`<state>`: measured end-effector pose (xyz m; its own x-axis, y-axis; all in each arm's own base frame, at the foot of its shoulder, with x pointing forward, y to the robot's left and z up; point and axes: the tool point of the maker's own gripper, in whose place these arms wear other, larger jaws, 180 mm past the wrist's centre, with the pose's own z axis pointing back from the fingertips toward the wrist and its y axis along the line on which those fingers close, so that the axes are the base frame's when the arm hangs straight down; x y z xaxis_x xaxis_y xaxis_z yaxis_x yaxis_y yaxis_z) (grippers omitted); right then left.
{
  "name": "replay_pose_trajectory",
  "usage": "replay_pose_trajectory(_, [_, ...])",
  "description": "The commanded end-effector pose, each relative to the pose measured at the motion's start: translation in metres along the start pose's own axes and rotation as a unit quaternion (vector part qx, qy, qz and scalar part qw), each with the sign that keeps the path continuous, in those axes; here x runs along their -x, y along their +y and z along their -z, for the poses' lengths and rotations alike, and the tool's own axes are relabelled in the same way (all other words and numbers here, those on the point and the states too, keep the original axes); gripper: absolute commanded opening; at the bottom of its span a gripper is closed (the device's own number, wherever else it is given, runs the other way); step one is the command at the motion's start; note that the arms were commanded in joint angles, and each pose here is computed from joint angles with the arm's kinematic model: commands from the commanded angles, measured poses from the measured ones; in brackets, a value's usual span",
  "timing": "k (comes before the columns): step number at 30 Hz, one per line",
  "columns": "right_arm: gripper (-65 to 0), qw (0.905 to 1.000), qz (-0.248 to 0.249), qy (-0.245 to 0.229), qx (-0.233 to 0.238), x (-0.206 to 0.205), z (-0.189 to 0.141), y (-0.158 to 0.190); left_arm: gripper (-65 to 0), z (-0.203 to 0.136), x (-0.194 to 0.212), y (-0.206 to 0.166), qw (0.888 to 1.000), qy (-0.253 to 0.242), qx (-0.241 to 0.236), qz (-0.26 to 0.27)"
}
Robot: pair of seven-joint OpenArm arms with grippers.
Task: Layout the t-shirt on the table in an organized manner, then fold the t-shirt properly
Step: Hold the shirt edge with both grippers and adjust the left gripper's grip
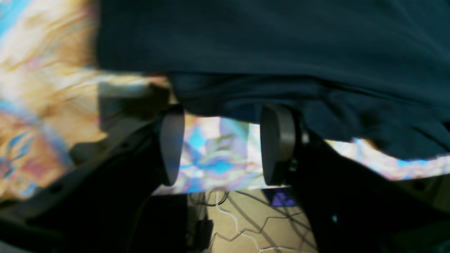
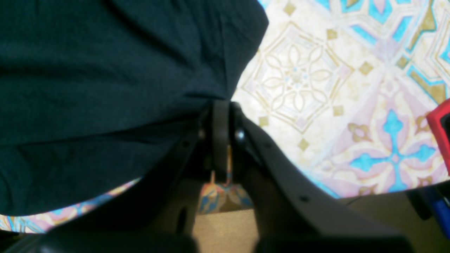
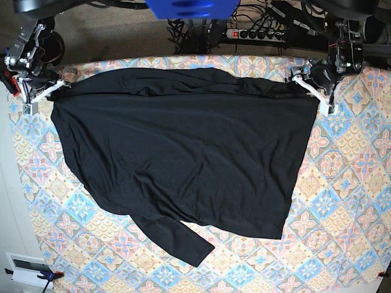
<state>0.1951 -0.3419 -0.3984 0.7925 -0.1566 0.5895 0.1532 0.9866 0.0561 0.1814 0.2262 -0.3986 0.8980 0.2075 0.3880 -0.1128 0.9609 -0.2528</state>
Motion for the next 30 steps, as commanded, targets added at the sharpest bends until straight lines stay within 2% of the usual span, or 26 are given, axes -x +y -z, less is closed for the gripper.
replay_pose_trajectory(1, [-65.0,0.9997,-0.011,-0.022,0.006,-0.016,-0.006,-0.006,-31.5,-0.006,-0.010,0.002,1.000,-0.015,-0.002,0.005])
replay_pose_trajectory(13, [-65.0,0.9998,-0.009,-0.019,0.006,-0.014,-0.005,-0.006,-31.5,0.024,-0.001,0.020,0.998,0.010,-0.009,-0.056])
replay_pose_trajectory(16, [-65.0,0.9998,-0.009,-0.019,0.006,-0.014,-0.005,-0.006,-31.8,0.031,0.004,0.010,0.998,0.019,0.003,-0.053])
replay_pose_trajectory(18, [-65.0,0.9998,-0.009,-0.019,0.006,-0.014,-0.005,-0.006,-35.8,0.036,0.012,-0.004,0.999,0.035,0.018,-0.037])
replay_pose_trajectory(22, [-65.0,0.9998,-0.009,-0.019,0.006,-0.014,-0.005,-0.006,-57.6,0.032,0.014,-0.036,0.997,0.039,0.057,0.030])
replay_pose_trajectory(24, [-65.0,0.9997,-0.010,-0.021,0.006,-0.015,-0.005,-0.006,-64.0,0.025,0.019,-0.048,0.994,0.035,0.078,0.069])
replay_pose_trajectory(30, [-65.0,0.9997,-0.009,-0.021,0.006,-0.015,-0.005,-0.007,-65.0,-0.002,0.027,-0.058,0.987,0.031,0.093,0.130])
